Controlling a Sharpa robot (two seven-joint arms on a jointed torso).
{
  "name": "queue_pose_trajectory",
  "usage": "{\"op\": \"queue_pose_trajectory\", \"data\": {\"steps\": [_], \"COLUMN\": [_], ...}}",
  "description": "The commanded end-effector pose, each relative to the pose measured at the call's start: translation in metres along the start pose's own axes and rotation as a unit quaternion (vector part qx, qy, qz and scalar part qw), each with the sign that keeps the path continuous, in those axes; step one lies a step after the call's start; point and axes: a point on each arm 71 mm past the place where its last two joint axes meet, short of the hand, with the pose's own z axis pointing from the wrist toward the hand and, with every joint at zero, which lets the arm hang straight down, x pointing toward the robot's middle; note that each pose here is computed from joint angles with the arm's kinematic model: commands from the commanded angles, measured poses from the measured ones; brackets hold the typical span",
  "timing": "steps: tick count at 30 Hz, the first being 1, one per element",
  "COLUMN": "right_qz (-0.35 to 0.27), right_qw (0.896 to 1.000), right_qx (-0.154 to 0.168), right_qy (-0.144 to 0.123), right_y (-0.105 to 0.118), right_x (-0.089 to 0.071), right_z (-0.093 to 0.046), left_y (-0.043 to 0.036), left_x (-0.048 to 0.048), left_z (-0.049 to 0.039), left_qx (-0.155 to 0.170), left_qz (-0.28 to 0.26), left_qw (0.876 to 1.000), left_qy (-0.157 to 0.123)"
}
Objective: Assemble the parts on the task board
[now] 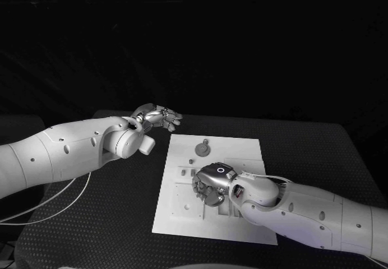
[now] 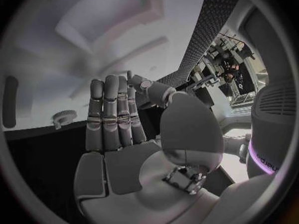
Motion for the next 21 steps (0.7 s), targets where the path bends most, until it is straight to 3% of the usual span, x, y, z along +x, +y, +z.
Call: {"op": "queue_pose_trajectory", "data": {"steps": [1, 21], "right_qz": [0.002, -0.008], "right_qw": [1.0, 1.0], "right_qx": [-0.002, 0.006], "right_qy": [0.012, 0.024], "right_y": [0.0007, -0.0001], "right_x": [0.0024, 0.0058], "right_z": [-0.001, 0.0003], "left_y": [-0.0026, -0.0029], "left_x": [0.0008, 0.0008], "left_z": [0.0002, 0.0], "left_qx": [0.005, 0.005], "left_qz": [-0.003, -0.003], "left_qw": [1.0, 1.0], "left_qy": [0.006, 0.007]}}
